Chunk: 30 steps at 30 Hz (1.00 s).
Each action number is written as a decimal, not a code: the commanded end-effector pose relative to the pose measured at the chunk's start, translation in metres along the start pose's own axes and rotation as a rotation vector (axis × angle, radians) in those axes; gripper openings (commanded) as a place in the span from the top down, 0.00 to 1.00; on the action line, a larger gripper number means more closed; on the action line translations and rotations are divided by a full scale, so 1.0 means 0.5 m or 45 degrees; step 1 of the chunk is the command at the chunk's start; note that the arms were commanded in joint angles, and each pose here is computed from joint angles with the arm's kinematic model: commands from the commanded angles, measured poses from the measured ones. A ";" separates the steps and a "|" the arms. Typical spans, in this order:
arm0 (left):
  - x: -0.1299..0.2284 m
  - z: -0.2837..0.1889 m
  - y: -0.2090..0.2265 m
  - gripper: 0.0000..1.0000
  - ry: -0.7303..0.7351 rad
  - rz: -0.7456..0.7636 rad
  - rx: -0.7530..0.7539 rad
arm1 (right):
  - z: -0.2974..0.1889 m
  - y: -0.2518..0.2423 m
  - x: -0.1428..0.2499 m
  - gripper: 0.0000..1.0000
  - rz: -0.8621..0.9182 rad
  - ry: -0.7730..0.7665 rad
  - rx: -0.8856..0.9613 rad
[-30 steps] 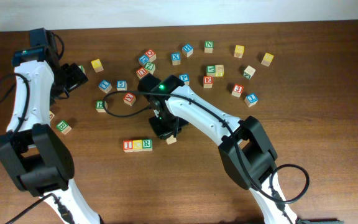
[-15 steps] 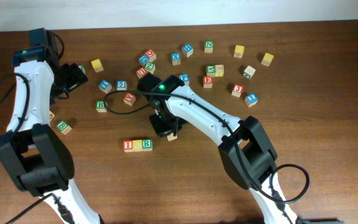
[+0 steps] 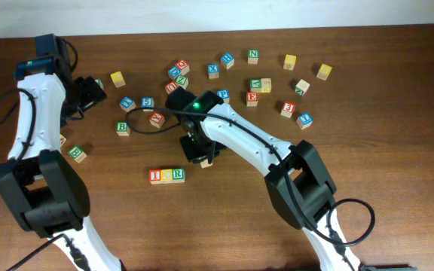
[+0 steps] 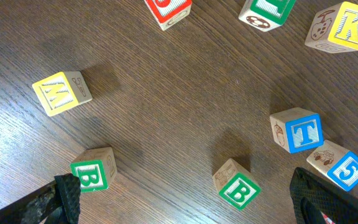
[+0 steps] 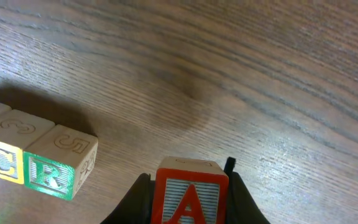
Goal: Spell out ICRA
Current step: 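Carry the A block with the right gripper toward the R block, then lower the A block right of the R block and open the right gripper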
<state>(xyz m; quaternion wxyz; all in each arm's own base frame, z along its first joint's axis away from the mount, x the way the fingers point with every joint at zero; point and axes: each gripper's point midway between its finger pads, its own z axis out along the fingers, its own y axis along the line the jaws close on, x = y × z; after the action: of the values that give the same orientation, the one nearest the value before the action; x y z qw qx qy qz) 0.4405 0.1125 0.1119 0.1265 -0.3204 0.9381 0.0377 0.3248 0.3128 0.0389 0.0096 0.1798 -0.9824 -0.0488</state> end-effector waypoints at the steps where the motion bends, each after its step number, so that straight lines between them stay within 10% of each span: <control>1: -0.005 0.002 0.004 0.01 0.001 -0.007 0.001 | 0.033 -0.012 0.014 0.83 0.018 0.041 0.037; 18: -0.005 0.002 0.004 0.01 0.001 -0.007 0.001 | 0.050 -0.020 0.030 0.63 0.020 0.072 0.049; 30: -0.005 0.002 0.004 0.01 0.001 -0.007 0.001 | 0.049 -0.011 0.045 0.76 0.058 0.117 0.014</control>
<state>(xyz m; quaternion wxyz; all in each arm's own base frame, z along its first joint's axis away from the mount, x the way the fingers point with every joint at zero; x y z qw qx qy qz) 0.4404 0.1124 0.1118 0.1262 -0.3203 0.9381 0.0375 0.3109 0.3008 0.0223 0.0379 0.1667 -0.9847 -0.0323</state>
